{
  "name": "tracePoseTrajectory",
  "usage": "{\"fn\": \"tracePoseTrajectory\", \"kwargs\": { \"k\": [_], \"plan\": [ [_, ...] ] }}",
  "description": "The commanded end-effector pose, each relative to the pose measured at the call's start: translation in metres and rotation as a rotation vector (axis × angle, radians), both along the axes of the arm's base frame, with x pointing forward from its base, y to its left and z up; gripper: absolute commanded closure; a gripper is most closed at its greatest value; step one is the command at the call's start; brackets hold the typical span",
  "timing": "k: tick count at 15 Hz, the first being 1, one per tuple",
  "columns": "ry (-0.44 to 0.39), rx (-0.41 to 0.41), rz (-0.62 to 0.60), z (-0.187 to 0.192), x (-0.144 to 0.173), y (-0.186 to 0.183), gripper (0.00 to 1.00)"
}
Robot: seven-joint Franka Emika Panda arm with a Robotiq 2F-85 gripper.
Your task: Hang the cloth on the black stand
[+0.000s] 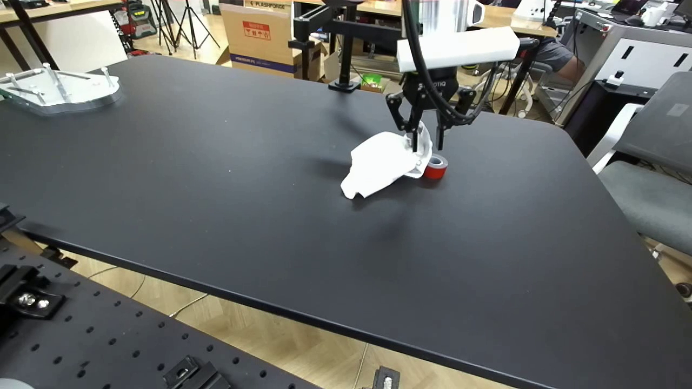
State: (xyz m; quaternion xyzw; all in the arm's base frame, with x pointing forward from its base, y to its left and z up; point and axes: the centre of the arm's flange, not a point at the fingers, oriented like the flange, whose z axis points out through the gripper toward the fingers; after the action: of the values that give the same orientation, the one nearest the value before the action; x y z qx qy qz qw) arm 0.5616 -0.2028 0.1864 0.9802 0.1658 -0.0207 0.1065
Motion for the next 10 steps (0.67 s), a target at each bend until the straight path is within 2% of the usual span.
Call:
{"fn": "tracePoseTrajectory", "kwargs": {
  "k": [1,2,4,6,10],
  "plan": [
    [-0.022,0.031,-0.037,-0.005,0.013,-0.004,0.89],
    [-0.033,0.055,-0.061,-0.006,0.014,-0.003,0.95],
    [-0.056,0.118,-0.114,-0.007,0.019,0.002,1.0],
    [-0.085,0.182,-0.169,-0.006,0.022,0.006,1.0],
    [-0.136,0.236,-0.22,0.003,0.025,0.01,1.0]
  ]
}}
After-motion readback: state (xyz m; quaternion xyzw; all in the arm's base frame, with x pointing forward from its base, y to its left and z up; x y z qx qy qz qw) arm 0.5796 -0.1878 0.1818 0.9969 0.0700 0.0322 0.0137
